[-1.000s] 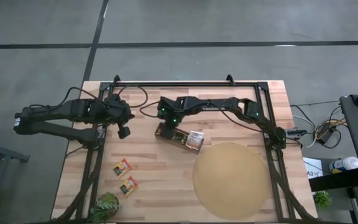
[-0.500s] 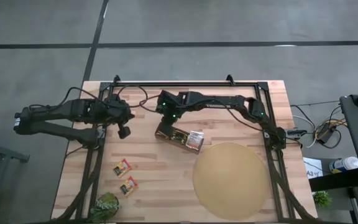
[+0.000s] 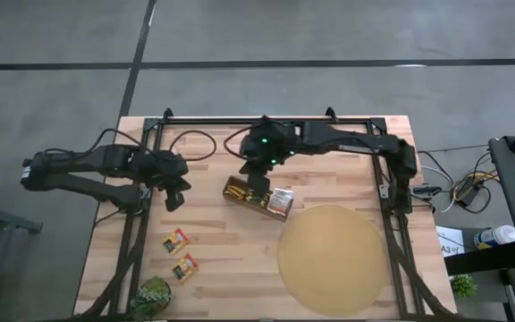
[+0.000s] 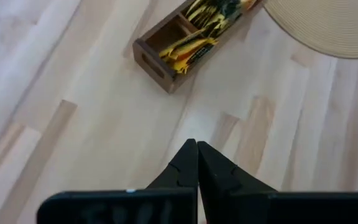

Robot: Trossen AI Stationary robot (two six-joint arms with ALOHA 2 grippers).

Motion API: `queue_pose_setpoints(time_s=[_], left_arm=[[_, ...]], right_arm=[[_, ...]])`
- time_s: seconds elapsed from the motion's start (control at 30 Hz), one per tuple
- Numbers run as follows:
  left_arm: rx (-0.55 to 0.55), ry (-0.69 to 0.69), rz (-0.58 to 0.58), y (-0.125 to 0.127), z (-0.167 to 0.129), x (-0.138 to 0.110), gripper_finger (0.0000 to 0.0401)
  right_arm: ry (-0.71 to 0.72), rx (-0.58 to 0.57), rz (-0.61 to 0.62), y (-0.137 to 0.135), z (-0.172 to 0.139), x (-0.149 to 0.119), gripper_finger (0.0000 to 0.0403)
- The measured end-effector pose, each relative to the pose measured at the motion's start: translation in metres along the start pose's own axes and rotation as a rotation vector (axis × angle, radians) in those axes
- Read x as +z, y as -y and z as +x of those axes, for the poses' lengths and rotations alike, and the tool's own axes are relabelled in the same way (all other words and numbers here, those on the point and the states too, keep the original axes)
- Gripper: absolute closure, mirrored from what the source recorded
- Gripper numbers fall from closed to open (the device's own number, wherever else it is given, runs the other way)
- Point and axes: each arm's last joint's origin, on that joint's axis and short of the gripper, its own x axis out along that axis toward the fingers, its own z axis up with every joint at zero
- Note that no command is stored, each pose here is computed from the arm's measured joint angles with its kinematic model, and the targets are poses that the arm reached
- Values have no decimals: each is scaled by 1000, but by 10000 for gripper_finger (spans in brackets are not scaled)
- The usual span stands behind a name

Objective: Pick & Place Tea
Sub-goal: Put the orange tea bag into the left section of the wooden organizer

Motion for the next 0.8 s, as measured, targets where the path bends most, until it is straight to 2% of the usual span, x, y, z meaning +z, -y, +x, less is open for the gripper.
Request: queue_pose_setpoints(time_s=[0.1,0.23,0.4,0.5,0.6,0.8], left_arm=[[-33,-37,-17,2,5,1,375],[-46,-123,-25,4,14,1,310],[11,-360,-40,6,31,-8,217],[-5,-470,-33,13,41,-16,178],[-20,-523,6,25,48,-24,160],[11,-550,80,48,52,-44,156]], right_arm=[[49,-64,-4,-14,-20,0,394],[108,-149,28,-29,-44,-3,394],[128,-245,89,-41,-55,-15,394],[124,-286,120,-46,-54,-25,394],[104,-298,140,-51,-48,-33,394],[61,-311,177,-59,-34,-48,394]])
